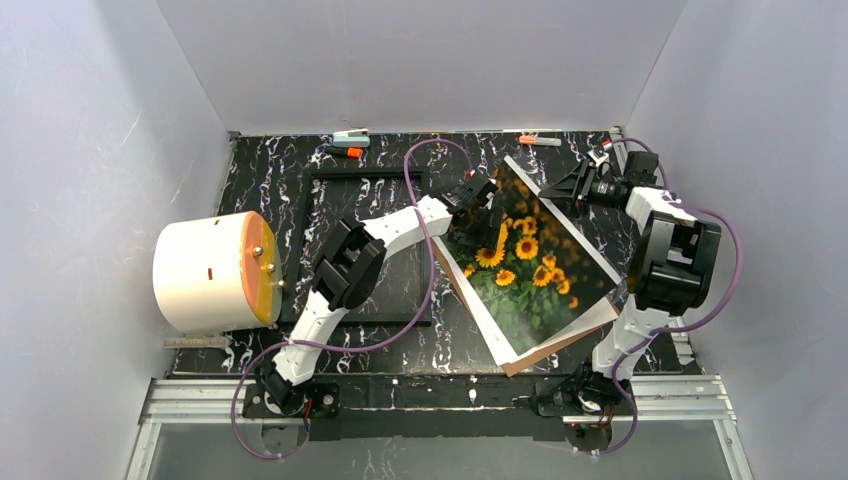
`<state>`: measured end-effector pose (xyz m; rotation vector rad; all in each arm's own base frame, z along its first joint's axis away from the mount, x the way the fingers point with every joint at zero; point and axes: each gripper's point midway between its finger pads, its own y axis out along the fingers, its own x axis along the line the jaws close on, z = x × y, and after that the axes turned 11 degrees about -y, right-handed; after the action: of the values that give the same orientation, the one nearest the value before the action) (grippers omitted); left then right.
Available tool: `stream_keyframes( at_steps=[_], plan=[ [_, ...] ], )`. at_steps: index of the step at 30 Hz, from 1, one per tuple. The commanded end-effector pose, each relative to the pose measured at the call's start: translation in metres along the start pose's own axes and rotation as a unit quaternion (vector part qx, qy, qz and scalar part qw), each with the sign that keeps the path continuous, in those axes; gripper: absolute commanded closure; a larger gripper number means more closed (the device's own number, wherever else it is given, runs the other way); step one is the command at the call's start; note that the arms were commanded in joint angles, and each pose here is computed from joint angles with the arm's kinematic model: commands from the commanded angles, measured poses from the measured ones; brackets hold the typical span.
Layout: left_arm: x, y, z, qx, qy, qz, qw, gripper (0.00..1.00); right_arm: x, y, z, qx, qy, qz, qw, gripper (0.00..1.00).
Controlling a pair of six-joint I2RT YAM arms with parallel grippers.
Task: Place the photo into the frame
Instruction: Pick up the photo frame item at the center of the board.
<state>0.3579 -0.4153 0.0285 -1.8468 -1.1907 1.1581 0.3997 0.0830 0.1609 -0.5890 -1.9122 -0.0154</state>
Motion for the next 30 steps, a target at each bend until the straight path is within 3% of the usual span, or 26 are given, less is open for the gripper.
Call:
stream_keyframes(
  at_steps=[1, 8, 16, 22, 30],
  plan=[
    [0.072, 0.029, 0.054, 0.090, -0.010, -0.104, 0.990, 0.32, 0.016, -0.004, -0.010, -0.028, 0.010, -0.009, 1.000, 0.44],
    [0.071, 0.030, 0.056, 0.093, -0.013, -0.102, 0.990, 0.32, 0.018, -0.003, -0.019, -0.070, 0.049, -0.008, 0.996, 0.57],
    [0.072, 0.031, 0.058, 0.095, -0.013, -0.102, 0.990, 0.33, 0.019, -0.003, -0.029, -0.095, 0.078, 0.001, 0.992, 0.51],
    [0.074, 0.030, 0.060, 0.095, -0.013, -0.104, 0.990, 0.33, 0.028, -0.004, -0.029, -0.106, 0.093, -0.019, 0.990, 0.41],
    [0.075, 0.028, 0.061, 0.094, -0.013, -0.104, 0.990, 0.33, 0.005, -0.003, -0.025, -0.107, 0.100, 0.041, 0.988, 0.67]
  ],
)
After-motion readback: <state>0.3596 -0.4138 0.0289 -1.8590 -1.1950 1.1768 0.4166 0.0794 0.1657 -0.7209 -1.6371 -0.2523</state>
